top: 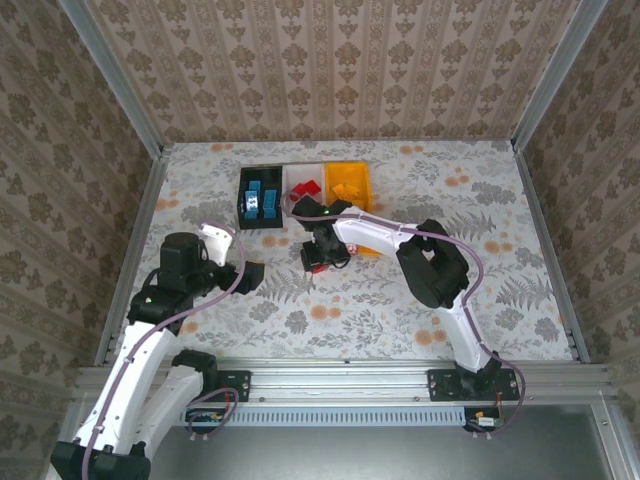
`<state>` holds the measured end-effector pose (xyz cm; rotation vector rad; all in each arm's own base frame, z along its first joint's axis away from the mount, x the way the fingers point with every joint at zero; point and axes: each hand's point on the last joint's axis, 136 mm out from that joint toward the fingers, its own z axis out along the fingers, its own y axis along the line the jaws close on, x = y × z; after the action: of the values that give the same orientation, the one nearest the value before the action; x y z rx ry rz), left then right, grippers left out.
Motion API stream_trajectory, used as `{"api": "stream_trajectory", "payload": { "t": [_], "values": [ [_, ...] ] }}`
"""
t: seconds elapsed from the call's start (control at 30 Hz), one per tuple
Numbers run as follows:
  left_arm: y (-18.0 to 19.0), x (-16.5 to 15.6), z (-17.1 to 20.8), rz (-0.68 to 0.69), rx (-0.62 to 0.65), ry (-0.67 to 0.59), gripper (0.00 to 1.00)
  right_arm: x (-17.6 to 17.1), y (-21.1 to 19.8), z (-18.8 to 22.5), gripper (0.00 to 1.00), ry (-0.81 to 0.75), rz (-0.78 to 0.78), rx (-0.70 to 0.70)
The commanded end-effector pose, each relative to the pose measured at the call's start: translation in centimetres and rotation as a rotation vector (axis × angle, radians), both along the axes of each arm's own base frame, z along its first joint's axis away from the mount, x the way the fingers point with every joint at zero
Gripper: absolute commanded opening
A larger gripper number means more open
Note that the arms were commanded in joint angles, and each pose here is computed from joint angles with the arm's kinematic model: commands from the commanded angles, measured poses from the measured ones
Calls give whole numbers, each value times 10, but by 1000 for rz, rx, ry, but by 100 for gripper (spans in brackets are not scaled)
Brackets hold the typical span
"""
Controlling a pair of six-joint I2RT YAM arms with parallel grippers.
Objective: Sort the legos into containers by color
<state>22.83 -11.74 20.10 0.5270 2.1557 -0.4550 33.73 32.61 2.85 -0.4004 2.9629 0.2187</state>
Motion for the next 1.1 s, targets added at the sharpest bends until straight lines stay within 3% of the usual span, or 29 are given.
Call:
{"api": "stream_trajectory", "payload": {
  "t": [0.0,0.23,0.63,0.93,1.07],
  "values": [
    [-4,-2,11,-11,-20,-24,100,3,8,-5,57,6,-12,8],
    [-4,-2,12,-12,-21,-27,100,5,10,4,34,-18,-18,14],
    [-4,-3,15,-15,-23,-34,100,25,17,70,31,-133,-32,111],
    [-4,-4,16,-16,-21,-42,100,96,10,127,32,-283,-77,175],
    [-4,-4,16,-15,-19,-42,100,134,11,134,32,-346,-99,185]
  ]
}}
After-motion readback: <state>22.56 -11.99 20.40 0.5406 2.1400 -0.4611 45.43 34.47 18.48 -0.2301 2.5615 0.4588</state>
